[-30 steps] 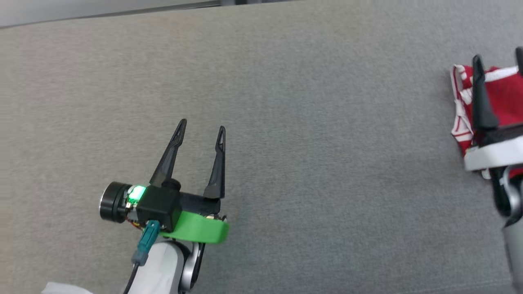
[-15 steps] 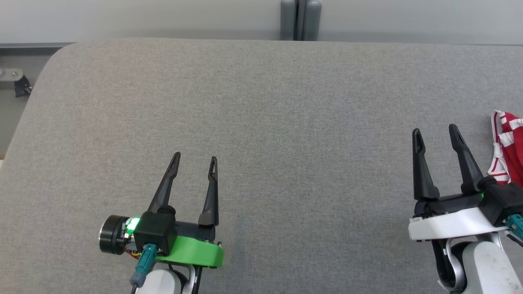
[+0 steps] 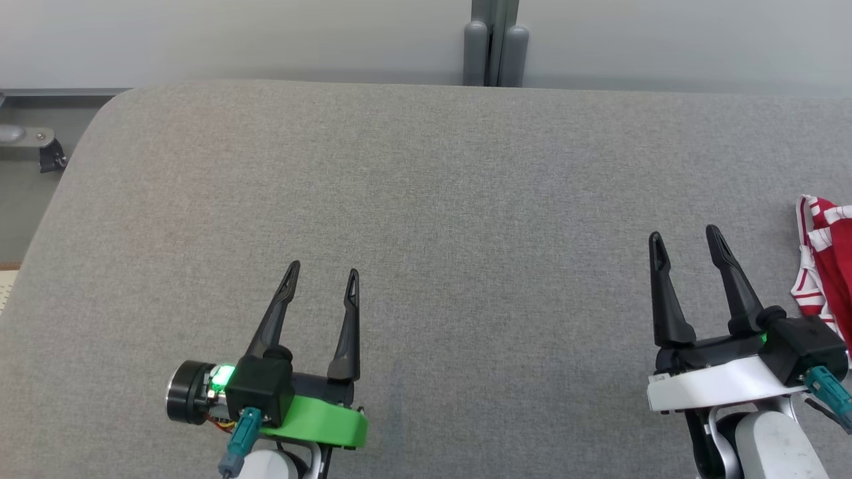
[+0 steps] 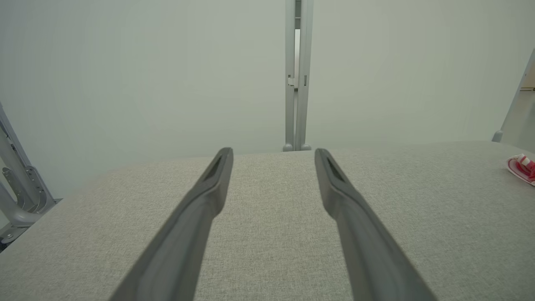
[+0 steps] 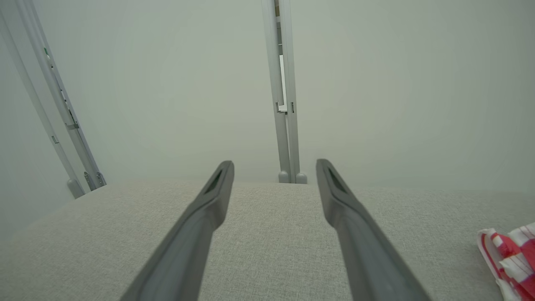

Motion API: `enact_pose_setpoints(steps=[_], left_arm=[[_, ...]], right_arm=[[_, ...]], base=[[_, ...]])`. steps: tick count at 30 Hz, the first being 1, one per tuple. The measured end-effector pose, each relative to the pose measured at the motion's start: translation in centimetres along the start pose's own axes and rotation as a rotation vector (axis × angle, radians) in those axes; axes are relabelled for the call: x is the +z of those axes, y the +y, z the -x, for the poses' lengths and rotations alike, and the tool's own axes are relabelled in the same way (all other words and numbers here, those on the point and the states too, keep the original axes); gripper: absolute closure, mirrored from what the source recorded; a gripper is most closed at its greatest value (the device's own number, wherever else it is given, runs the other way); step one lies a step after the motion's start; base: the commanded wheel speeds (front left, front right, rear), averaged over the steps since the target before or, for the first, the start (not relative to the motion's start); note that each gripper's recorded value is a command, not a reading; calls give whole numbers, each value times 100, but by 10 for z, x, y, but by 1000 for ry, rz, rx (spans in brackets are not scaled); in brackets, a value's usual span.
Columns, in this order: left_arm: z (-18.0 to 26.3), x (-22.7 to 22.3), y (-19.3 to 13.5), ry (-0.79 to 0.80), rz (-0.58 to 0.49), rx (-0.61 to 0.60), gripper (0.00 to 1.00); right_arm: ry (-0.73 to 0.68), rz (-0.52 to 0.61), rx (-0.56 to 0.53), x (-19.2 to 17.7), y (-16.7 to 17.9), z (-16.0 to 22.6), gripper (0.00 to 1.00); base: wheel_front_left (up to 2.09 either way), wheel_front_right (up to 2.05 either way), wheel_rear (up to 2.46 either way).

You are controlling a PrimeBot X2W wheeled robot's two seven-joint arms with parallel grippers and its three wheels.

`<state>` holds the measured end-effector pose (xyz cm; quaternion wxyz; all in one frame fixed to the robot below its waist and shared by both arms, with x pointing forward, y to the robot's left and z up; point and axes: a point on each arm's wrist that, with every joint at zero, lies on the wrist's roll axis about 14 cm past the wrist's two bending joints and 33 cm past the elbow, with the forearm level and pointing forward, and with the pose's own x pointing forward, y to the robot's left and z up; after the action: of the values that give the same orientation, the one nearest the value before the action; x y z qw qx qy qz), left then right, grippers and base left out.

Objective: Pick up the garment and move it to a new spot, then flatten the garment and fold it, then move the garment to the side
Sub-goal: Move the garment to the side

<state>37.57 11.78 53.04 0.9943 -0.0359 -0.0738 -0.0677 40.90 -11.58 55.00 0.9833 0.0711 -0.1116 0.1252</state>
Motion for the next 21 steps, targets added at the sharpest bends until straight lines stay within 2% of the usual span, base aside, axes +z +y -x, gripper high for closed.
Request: enact_pose_setpoints(steps=[11,21], left_arm=[[-2,-3,-4,9,6,-14,0],[-2,-5,-1,15,53,-9,0]], right_arm=[[0,-10,-12,0,-3,2,0],[12,-1,-40,-3,-13,4,0]], base=[[0,0,0],[0,0,0]])
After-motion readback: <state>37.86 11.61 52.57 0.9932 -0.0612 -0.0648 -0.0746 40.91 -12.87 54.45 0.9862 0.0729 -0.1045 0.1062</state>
